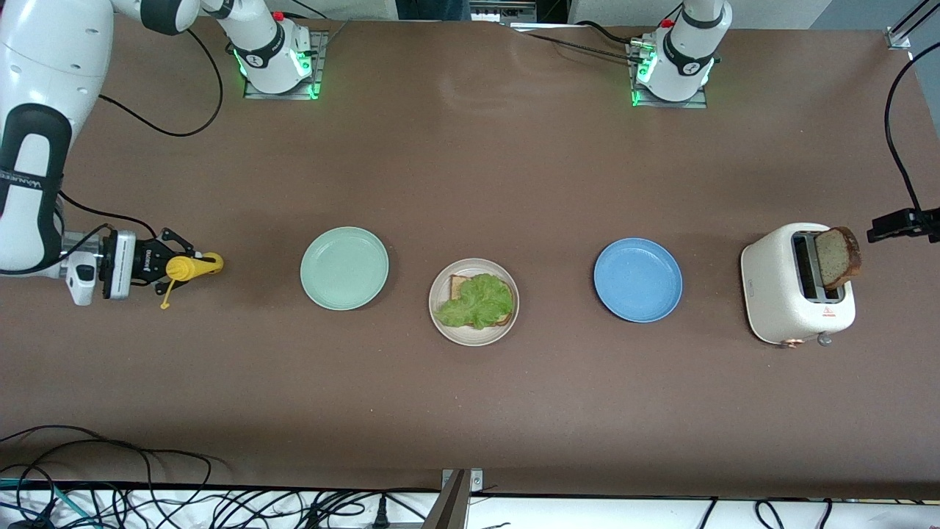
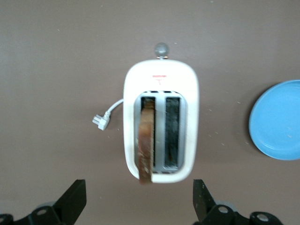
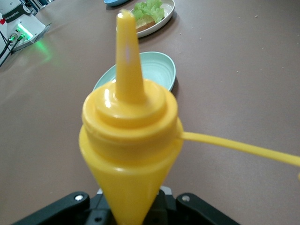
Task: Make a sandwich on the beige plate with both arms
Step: 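Set down the bottle with the right gripper while the left gripper grasps toast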
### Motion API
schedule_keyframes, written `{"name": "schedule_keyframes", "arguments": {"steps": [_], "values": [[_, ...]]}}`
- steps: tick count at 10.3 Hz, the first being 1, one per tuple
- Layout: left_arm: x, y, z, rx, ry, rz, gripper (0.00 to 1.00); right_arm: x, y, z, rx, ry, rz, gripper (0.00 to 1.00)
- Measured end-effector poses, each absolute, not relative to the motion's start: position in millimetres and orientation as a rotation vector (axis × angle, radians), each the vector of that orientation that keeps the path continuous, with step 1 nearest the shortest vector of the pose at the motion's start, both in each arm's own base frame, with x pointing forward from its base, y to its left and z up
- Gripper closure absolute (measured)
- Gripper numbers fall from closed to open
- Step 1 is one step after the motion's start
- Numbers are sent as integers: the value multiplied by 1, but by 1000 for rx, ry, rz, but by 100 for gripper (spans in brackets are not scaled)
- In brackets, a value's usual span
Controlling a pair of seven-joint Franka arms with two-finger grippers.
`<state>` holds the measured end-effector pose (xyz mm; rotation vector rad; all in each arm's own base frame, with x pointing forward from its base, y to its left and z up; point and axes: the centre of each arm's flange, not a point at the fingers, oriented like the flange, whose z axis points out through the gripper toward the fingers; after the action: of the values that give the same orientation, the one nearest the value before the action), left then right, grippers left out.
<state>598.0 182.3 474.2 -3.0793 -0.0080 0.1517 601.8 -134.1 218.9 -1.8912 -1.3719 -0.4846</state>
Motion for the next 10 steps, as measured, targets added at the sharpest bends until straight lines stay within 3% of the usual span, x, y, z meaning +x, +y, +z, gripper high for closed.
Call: {"name": "schedule_keyframes", "arguments": {"steps": [4,7,10], "values": [[585,186,384,-3095,-15,101,0,605,-134,190,-1823,-1506,-604,83],[573,197,361,-3134,-85,114,10,605,-132,175,-1782,-1544,-681,83],[571,193,357,-3178,-125,135,57,604,-126,157,-1745,-1546,-727,83]]}}
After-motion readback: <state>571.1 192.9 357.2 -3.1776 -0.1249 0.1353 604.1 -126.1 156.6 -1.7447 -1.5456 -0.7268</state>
